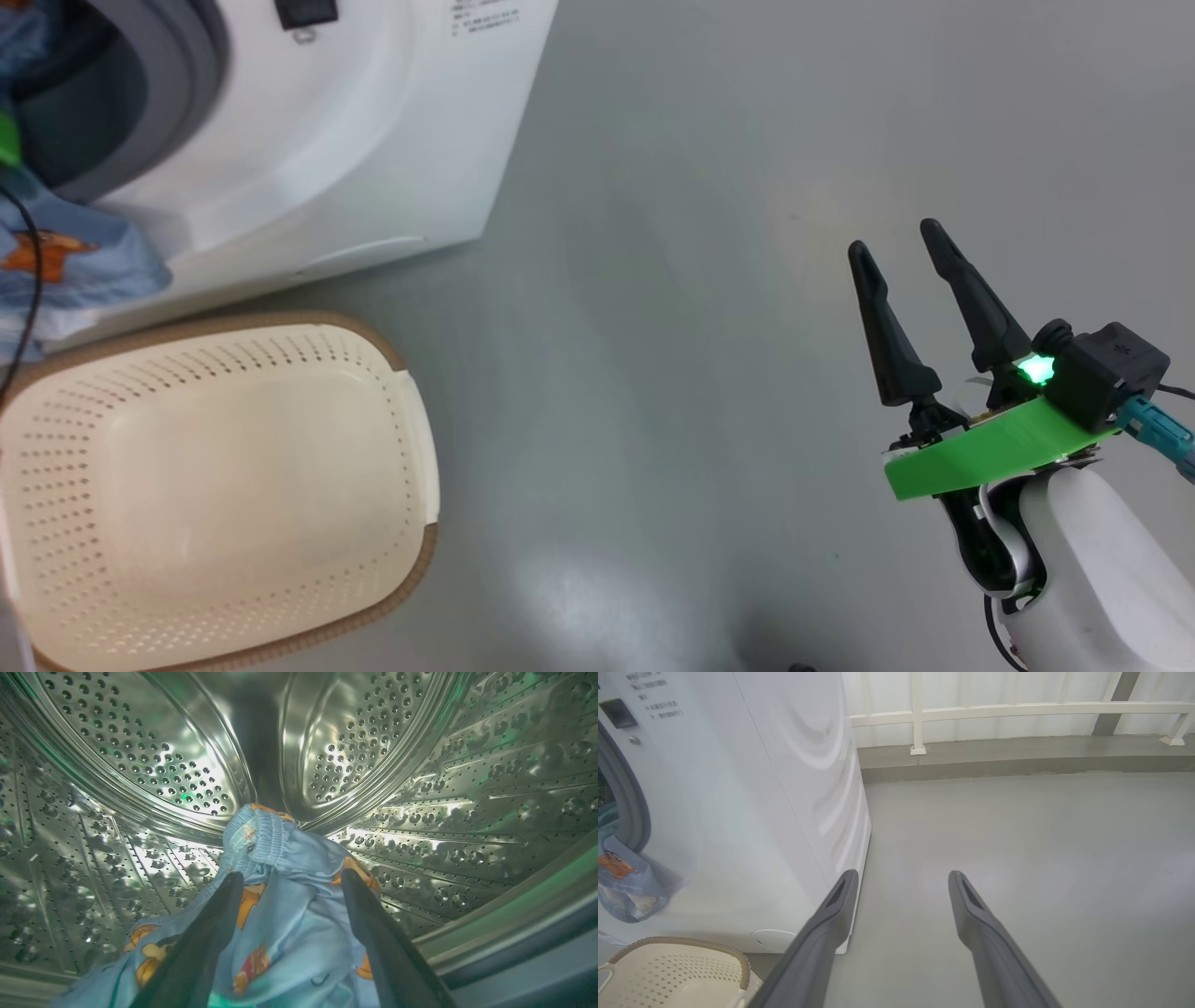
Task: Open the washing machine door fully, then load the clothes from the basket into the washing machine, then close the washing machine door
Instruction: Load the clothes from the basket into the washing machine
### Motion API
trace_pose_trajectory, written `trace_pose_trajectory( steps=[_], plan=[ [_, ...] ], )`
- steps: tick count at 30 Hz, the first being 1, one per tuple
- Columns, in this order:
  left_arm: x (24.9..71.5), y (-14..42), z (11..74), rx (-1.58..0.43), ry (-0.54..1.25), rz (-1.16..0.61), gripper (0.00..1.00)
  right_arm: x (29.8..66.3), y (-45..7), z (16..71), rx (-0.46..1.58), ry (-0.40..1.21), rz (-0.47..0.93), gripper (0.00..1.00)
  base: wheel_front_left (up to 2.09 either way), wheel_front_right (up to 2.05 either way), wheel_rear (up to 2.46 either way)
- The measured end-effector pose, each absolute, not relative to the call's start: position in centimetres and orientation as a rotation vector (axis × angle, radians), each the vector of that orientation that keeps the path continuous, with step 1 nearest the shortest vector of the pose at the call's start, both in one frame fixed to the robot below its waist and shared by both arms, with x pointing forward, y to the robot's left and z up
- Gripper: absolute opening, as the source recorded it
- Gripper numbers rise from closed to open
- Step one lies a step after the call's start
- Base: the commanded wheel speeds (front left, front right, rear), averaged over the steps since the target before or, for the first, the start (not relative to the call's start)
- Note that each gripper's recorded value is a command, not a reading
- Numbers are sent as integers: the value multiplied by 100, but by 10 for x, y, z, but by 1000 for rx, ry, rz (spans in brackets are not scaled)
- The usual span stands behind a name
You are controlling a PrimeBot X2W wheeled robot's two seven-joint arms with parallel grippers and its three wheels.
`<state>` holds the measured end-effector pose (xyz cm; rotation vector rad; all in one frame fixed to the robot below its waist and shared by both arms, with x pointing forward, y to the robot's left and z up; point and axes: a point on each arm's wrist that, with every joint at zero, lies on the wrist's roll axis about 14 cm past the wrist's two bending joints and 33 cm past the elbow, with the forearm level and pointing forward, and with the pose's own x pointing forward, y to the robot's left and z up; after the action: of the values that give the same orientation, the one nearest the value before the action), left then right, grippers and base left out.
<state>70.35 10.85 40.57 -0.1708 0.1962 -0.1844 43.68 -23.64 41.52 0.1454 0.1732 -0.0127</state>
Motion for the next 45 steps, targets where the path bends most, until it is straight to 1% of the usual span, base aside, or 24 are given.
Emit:
trace_pose_trajectory(
  steps=[7, 15, 25, 30, 36, 45],
  plan=[
    [684, 114, 443, -182, 90, -197, 100, 436, -232, 434, 147, 129, 14, 100, 0, 0, 0],
    [634, 113, 446, -196, 80, -219, 100, 435, -228, 460, 153, 67, 37, 100, 0, 0, 0],
    [576, 137, 467, -186, 24, -196, 100, 431, -226, 491, 156, -10, 64, 100, 0, 0, 0],
    [545, 138, 474, -212, 9, -196, 100, 422, -226, 498, 165, -24, 65, 100, 0, 0, 0],
    [512, 148, 477, -218, 12, -183, 100, 424, -219, 514, 168, -69, 91, 100, 0, 0, 0],
    [471, 168, 486, -214, -6, -141, 100, 418, -205, 524, 189, -92, 134, 100, 0, 0, 0]
  ],
)
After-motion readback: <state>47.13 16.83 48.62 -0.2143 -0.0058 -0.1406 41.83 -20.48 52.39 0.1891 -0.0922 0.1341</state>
